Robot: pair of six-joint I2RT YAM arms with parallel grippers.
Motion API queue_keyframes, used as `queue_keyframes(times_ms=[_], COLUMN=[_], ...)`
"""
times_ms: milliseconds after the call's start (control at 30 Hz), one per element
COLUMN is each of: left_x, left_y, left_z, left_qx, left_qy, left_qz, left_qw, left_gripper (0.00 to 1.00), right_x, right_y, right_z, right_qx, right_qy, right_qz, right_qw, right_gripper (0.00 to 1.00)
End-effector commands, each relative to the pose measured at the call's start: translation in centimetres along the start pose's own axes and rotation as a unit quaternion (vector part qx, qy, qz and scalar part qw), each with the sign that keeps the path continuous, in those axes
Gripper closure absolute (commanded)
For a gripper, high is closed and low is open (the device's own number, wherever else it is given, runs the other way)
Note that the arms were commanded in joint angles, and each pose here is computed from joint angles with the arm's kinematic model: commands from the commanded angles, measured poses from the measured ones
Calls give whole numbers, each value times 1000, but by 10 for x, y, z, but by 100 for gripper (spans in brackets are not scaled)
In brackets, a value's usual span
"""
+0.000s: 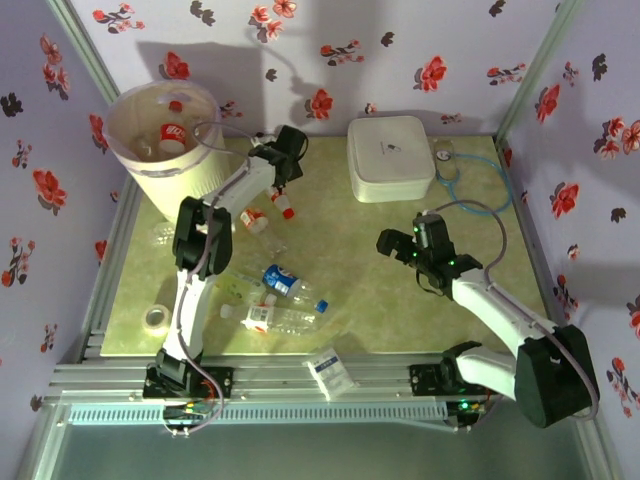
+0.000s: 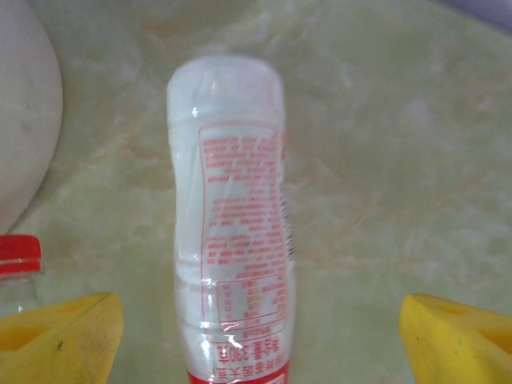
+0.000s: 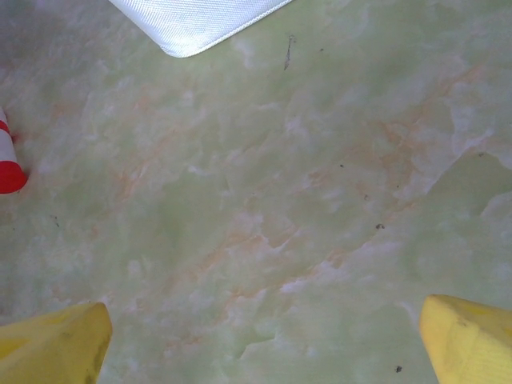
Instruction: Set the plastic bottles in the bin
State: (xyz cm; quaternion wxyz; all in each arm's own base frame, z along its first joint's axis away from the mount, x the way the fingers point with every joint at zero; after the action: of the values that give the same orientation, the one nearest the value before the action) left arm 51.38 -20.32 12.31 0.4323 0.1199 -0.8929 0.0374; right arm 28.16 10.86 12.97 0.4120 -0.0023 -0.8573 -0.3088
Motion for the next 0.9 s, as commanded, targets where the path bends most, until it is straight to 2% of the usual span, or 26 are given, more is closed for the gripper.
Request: queue_keyframes(times_ms=[0,333,500,567,700,867], left_x=[-21,-44,-53,-55,-49,-25], left_y=[6,8,8,9,10,1], left_z=[21,34,38,39,37,17], left_qx=[10,6,8,7,3,-15], left_qy=[29,51,63,66,64,38], left_qz=[-14,-18,-15,-16,-12,10], left_qw=[999,999,998,998,998,999], left_gripper=[13,26,28,32,40,46], right_x=[0,-2,-4,-4,-4,-7], right_y=[0,1,1,3,3,3], right_z=[-1,1,2,2,1,1], right_qx=[-4,-5,-6,-3,-3,-9], right_qy=[-3,4,7,9,9,10], right_qz=[-4,-9,-9,-10,-10,-10], right_qw=[1000,1000,1000,1000,1000,1000], right_gripper=[1,1,1,1,1,1])
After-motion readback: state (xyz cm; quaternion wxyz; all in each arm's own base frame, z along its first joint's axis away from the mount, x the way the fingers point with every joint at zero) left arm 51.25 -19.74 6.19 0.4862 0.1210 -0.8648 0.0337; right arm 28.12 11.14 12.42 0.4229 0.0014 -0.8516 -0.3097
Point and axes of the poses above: each hand's point on the last joint's axis, 136 mm out from that joint toward the fingers, its own x axis back along the fingers, its own y axis along the line the jaws close on, z = x × y, the point moved 3 cm from there along x, back along the fingers, and after that the axes turned 12 degrees about -x, right-handed, at the moved point
